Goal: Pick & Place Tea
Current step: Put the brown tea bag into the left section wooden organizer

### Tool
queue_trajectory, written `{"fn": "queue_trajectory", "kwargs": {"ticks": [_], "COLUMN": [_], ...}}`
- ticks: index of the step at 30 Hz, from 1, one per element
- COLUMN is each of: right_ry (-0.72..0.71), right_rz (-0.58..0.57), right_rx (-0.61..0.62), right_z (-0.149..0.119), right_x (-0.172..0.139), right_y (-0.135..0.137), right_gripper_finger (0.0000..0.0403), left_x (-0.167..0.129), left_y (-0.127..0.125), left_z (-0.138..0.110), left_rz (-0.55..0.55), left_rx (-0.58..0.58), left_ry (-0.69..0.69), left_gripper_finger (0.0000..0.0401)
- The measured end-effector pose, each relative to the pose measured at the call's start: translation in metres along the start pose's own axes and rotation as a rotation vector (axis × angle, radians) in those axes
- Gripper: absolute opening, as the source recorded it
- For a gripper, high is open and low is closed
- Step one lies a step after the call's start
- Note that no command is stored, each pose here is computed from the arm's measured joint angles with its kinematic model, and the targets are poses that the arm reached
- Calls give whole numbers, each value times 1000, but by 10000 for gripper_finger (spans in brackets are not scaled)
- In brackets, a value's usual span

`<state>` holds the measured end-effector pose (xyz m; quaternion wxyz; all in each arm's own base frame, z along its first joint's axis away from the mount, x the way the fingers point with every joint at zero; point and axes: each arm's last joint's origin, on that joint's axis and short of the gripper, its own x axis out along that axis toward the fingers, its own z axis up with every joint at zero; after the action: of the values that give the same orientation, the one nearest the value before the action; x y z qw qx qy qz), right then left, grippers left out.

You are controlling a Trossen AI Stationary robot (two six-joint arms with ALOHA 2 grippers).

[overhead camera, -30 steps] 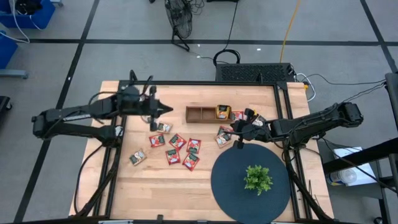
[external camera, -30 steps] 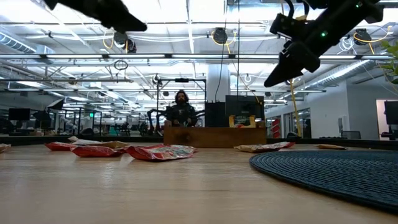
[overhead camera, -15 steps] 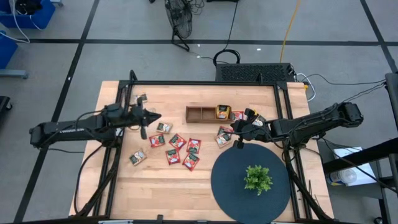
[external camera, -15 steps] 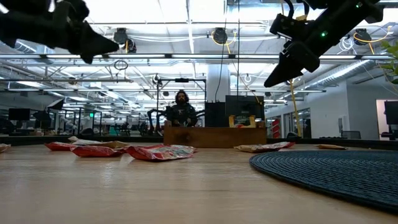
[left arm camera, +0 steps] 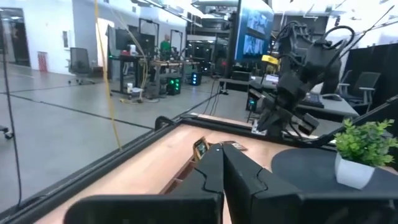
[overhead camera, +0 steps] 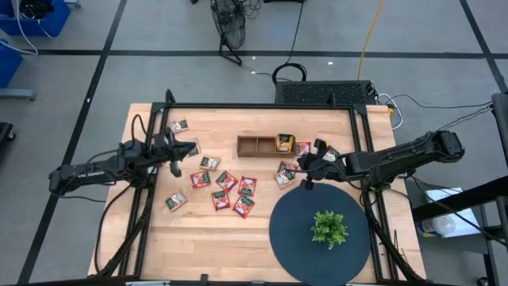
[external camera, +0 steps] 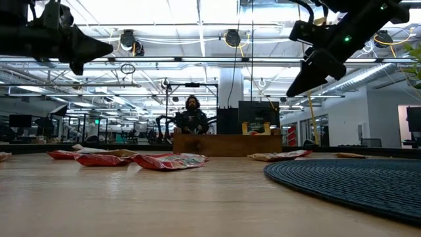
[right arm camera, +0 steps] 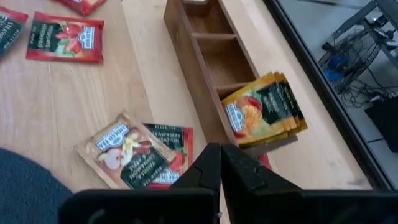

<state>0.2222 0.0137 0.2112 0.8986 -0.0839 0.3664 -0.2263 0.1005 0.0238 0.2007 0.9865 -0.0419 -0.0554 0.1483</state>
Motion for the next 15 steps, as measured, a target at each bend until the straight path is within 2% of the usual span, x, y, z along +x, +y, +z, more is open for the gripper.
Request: {"fn": "queue_trajectory", "kwargs": {"ticks": [5,15], "right_ry": [-33,-256], "right_rz": [4,24], "right_rx": [31,170], "right_z": [-6,-53], "right_x": [-9,-16], "right_y": [-7,-20], "right_gripper_finger": [0,0], "left_x": [0,0], "left_y": [-2,-2], "left_z": [-4,-5], "left_rz": [-14,-19], "left_rx": [-3,59], "left_ry": [-14,-4], "left_gripper_finger": [15,4]}}
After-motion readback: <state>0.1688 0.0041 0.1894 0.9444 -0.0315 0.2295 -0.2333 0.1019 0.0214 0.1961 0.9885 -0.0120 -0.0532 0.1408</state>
